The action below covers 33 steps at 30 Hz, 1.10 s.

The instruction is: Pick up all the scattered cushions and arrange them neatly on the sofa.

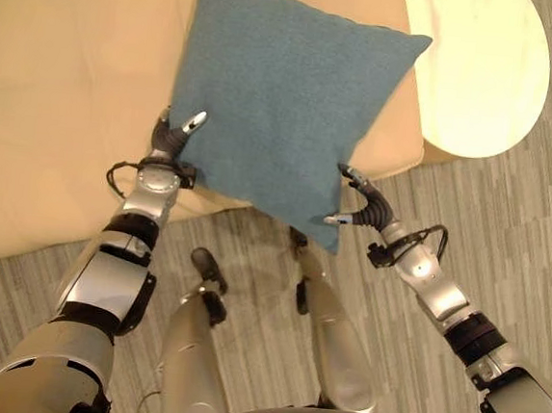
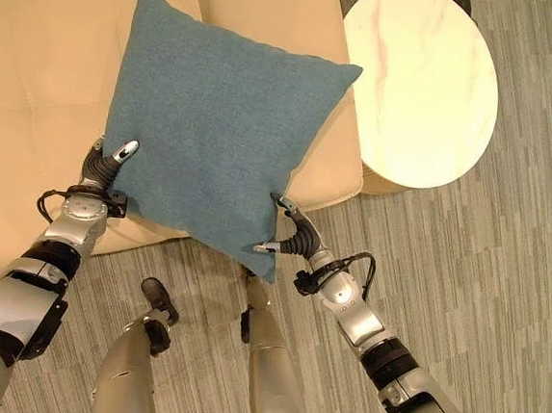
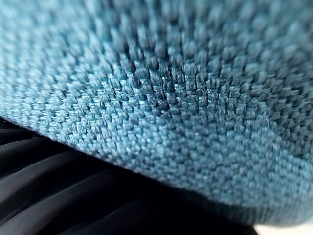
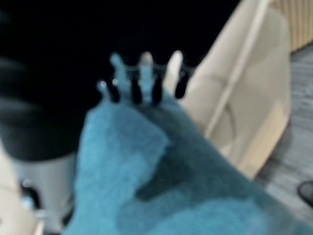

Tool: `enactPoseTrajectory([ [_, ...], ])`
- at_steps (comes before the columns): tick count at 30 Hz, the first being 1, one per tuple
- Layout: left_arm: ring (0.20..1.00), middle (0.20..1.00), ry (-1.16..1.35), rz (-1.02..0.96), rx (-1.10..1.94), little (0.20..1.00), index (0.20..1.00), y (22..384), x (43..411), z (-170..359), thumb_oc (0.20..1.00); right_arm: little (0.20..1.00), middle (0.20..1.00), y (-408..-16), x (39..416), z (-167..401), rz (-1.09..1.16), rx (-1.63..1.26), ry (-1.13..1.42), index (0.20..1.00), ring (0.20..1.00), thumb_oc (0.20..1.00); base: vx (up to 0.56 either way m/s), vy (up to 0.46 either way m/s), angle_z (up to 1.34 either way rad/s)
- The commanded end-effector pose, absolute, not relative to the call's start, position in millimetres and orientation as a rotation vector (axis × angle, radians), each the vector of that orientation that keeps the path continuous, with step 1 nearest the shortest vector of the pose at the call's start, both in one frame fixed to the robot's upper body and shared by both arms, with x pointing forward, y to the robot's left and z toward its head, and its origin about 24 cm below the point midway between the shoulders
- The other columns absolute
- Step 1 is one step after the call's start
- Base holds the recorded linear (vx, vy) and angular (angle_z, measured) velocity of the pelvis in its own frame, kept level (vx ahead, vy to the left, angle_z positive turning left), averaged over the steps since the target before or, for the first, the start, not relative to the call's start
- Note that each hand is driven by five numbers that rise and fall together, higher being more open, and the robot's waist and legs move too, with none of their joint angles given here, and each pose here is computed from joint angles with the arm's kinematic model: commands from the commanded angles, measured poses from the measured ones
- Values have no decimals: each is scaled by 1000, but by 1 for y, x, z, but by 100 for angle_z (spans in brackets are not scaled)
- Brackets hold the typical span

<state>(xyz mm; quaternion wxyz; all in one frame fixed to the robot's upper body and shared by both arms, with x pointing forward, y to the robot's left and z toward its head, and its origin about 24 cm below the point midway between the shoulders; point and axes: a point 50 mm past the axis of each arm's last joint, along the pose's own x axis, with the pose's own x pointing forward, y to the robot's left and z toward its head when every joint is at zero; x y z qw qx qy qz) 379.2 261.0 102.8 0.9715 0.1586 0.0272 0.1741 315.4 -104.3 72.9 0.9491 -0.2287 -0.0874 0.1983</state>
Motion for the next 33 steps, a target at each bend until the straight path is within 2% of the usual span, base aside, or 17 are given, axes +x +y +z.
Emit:
enactPoseTrajectory([
  [1, 1000, 1000, 126, 203, 213, 1000, 1000, 204, 374, 61, 1000, 1000, 1000, -72, 316, 89, 475, -422, -265, 1000, 1000, 1000, 0, 0, 0],
  [5, 1000, 1000, 125, 169, 152, 1000, 1000, 185, 372, 55, 1000, 1000, 1000, -54, 318, 88, 503, -422, -259, 1000, 1000, 1000, 0, 0, 0],
  [10, 1000, 1000, 126, 69, 50, 1000, 1000, 145, 363, 42, 1000, 1000, 1000, -35, 324, 90, 516, -441, -250, 1000, 1000, 1000, -22, -53, 5],
  [11, 570, 570, 136, 48, 14, 570, 570, 138, 358, 36, 570, 545, 545, -36, 325, 91, 507, -440, -250, 545, 545, 545, -35, -93, 12],
  [12, 341, 341, 140, 37, 2, 341, 341, 135, 355, 33, 341, 360, 360, -36, 325, 91, 505, -439, -251, 360, 360, 360, -32, -90, 11],
  [13, 200, 200, 133, 24, -9, 200, 200, 132, 352, 32, 200, 200, 200, -41, 326, 91, 493, -440, -250, 200, 200, 200, -17, -66, 15],
  [17, 200, 200, 168, 22, -37, 200, 200, 134, 342, 19, 200, 200, 200, -53, 325, 87, 457, -423, -228, 200, 200, 200, -53, -77, 21],
  [22, 200, 200, 240, 42, -94, 200, 200, 152, 311, -10, 200, 200, 200, -111, 306, 61, 314, -407, -132, 200, 200, 200, -11, -162, 31],
  [25, 200, 200, 224, 39, -119, 200, 200, 154, 306, -10, 200, 200, 200, -123, 300, 56, 283, -405, -119, 200, 200, 200, 11, -140, 40],
  [33, 200, 200, 158, -61, -187, 200, 200, 152, 281, -4, 200, 200, 200, -190, 257, 30, 105, -413, -12, 200, 200, 200, 25, -159, 78],
])
